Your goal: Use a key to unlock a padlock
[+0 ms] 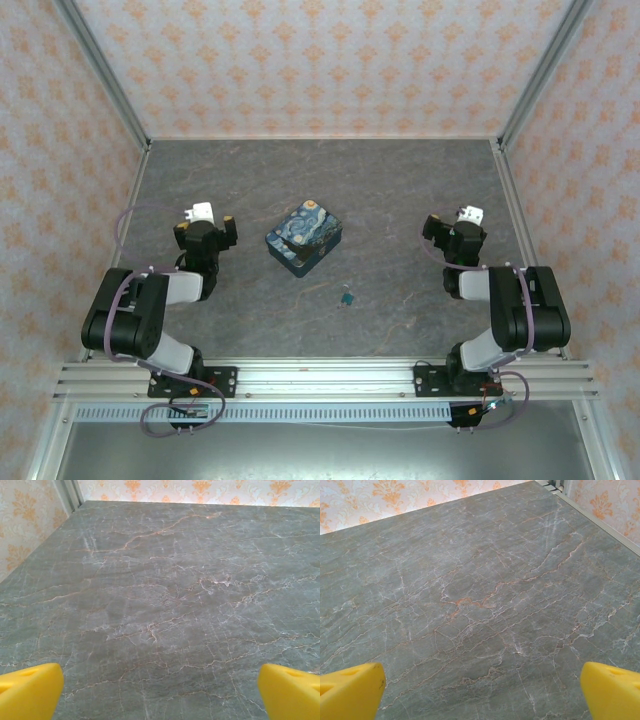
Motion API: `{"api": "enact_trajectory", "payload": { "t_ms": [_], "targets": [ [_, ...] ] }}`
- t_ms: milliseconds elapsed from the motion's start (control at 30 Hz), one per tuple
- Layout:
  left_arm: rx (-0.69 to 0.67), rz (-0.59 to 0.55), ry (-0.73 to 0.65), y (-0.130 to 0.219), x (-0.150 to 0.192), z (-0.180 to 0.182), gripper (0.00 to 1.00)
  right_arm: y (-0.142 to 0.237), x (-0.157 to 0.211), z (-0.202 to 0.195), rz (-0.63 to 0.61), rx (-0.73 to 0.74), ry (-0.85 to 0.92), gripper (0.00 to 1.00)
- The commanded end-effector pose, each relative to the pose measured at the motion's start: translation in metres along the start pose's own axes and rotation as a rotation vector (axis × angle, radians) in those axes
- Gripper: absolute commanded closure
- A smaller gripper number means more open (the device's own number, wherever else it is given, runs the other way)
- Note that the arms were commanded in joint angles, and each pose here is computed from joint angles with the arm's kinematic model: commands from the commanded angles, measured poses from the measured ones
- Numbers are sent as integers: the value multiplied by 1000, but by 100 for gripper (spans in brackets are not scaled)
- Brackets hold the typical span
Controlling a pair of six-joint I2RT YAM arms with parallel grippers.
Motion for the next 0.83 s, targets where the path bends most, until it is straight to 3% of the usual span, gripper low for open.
{"api": "enact_trajectory", "payload": {
  "t_ms": [0,800],
  "targets": [
    [9,-12,-13,-1,-6,-1,0,-2,-5,2,-9,-4,12,1],
    [9,-12,-15,-1,-6,-1,0,-3,-3,8,2,3,51,1]
  ]
}}
Point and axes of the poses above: each hand's point on the last joint's axis, 136 mm out from that joint toward the fingers, its own y axis back along the fingers, its own z axis along the line the jaws close on, x = y × z, the point moved 4 cm from there along y, back along the fingers
